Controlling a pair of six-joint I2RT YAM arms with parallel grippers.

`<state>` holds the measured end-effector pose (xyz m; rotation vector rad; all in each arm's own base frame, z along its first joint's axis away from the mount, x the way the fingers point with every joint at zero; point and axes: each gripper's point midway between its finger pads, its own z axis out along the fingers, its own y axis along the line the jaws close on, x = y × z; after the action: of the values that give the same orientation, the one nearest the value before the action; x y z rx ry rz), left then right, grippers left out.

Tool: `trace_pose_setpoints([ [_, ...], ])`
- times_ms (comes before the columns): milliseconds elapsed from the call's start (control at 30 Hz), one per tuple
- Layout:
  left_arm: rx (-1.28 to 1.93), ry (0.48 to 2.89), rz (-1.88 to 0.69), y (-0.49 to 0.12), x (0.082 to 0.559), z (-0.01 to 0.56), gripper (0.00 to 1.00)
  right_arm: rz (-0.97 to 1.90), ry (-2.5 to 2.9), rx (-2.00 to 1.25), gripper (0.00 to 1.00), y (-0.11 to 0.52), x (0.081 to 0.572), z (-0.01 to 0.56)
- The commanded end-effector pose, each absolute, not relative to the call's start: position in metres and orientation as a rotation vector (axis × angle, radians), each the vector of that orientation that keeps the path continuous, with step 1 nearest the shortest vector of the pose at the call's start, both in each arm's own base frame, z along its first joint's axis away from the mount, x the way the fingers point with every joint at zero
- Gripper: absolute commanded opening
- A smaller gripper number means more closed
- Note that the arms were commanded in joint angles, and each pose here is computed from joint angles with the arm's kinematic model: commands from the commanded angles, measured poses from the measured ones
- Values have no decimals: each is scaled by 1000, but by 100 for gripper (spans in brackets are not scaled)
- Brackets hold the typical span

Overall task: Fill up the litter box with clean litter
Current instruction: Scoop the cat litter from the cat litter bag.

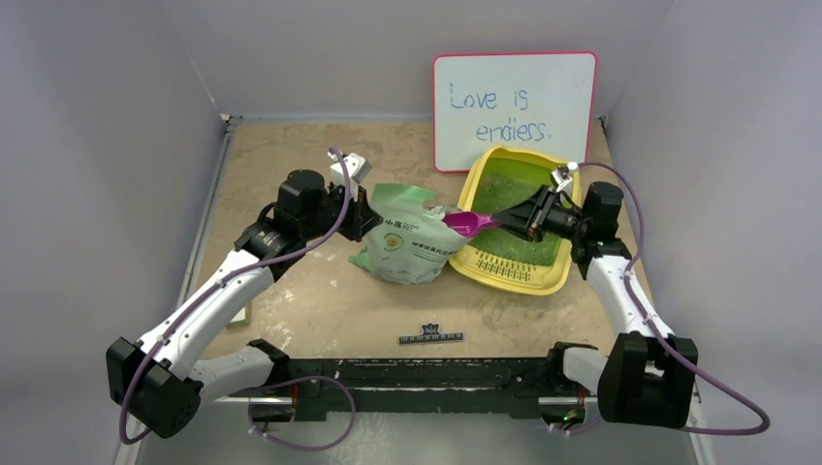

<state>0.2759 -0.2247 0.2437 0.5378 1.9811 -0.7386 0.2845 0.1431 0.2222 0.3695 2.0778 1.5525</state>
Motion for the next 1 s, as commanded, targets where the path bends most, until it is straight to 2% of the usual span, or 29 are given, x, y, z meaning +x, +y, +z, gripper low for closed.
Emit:
trace_pose_setpoints([
  [0, 519, 1821, -741, -227, 287, 285, 0, 1597, 2066, 259, 0, 136, 271, 235],
  [300, 516, 1809, -756, -230, 289, 287, 0, 1697, 2020, 307, 0, 139, 266, 241],
  [967, 516, 1809, -747, -228, 288, 289, 0, 1668, 2004, 390, 0, 109, 263, 245],
])
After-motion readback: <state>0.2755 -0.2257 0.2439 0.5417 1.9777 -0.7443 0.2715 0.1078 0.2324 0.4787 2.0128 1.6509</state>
